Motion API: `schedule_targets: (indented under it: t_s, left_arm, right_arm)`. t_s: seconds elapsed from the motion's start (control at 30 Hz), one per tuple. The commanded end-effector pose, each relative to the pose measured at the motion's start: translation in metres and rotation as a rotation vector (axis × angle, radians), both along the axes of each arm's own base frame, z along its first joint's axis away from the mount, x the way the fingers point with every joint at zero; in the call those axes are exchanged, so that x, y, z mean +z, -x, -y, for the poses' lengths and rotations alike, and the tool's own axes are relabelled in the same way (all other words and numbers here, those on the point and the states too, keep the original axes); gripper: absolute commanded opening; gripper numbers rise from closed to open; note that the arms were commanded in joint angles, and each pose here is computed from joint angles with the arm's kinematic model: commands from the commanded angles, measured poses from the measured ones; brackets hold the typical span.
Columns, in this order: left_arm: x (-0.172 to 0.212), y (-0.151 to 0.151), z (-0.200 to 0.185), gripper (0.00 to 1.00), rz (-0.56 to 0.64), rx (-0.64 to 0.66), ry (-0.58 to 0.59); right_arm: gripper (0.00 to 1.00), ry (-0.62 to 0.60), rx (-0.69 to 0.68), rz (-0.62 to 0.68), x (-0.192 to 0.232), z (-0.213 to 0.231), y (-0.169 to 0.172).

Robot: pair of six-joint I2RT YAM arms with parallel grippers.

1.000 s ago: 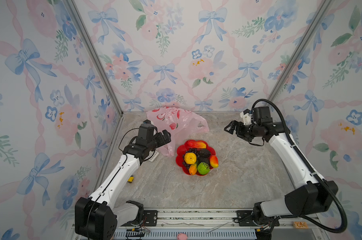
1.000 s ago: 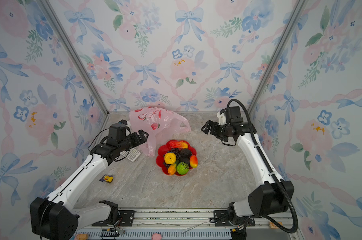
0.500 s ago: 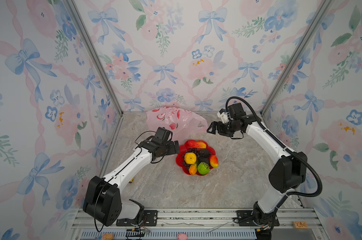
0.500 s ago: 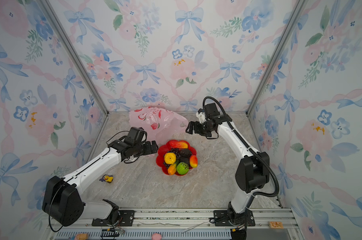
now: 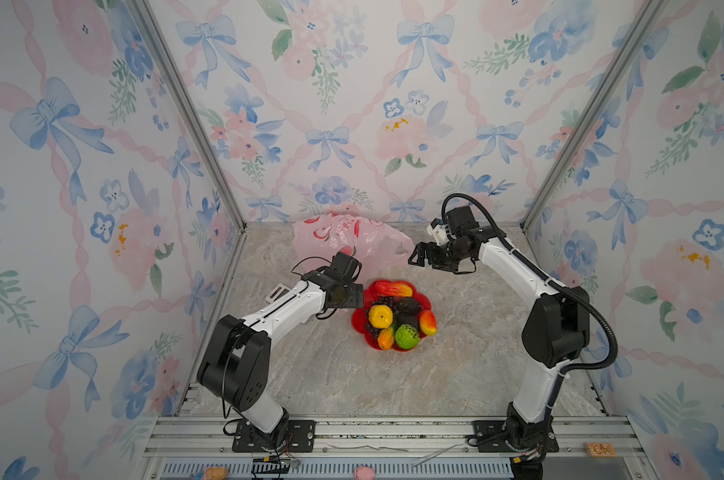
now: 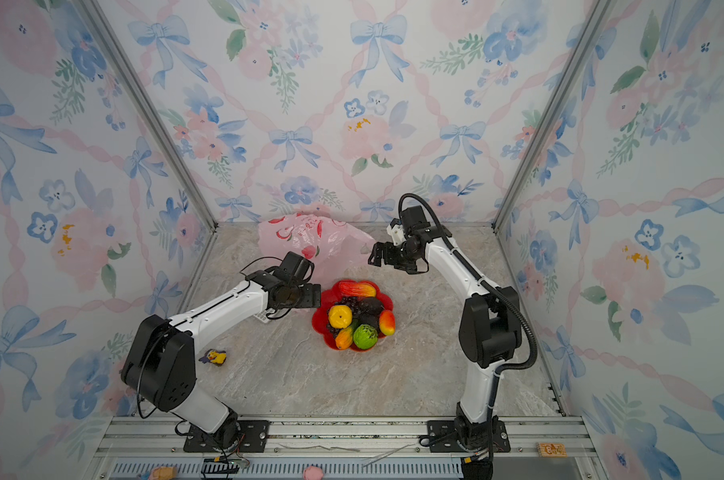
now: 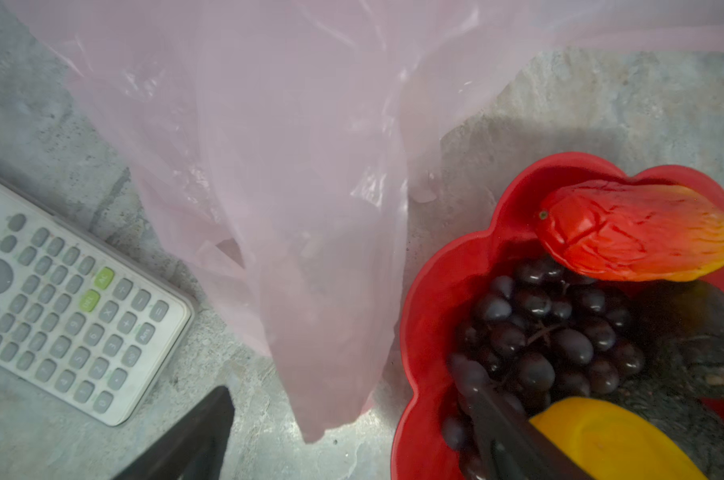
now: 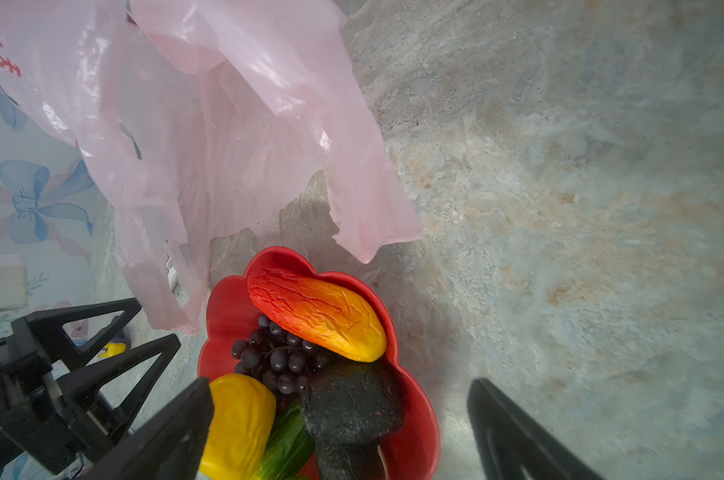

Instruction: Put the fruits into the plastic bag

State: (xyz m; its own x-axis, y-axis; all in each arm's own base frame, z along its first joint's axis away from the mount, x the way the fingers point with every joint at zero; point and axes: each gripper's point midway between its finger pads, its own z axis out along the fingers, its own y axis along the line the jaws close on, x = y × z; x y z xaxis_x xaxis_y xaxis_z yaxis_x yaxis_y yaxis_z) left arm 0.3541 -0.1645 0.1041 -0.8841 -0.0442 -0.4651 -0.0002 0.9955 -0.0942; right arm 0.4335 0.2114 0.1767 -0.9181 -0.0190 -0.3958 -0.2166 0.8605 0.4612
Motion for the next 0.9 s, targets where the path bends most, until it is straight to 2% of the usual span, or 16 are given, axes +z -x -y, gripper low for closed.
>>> schedule_targets:
  t_s: [0.0,0.23,0.5,0.63,0.77,0.87]
  left_arm:
    - [-0.006,-0.008,0.0,0.89,-0.005,-0.02,-0.052]
    - [-0.026,-0.017,0.006,0.81,-0.033,-0.022,-0.086]
    - [-0.03,-0.024,0.006,0.66,-0.02,0.004,-0.082]
    - [-0.029,-0.024,0.008,0.51,-0.019,0.001,-0.07]
    - [-0.032,-0.02,0.011,0.28,-0.024,-0.003,-0.046]
    - [-0.034,-0.018,0.01,0.15,-0.028,0.003,-0.042]
  right_arm:
    - [0.97,-0.013,0.001,0.023,0.012,-0.001,-0.002]
    - [0.97,-0.013,-0.023,0.021,0.015,0.013,0.009]
    - [0.97,-0.004,-0.034,0.019,0.016,0.023,0.023]
    - [0.97,0.002,-0.038,0.008,0.011,0.026,0.03]
    - [0.97,0.006,-0.039,0.0,0.007,0.027,0.034]
    - [0.97,0.005,-0.042,0.0,0.007,0.028,0.035]
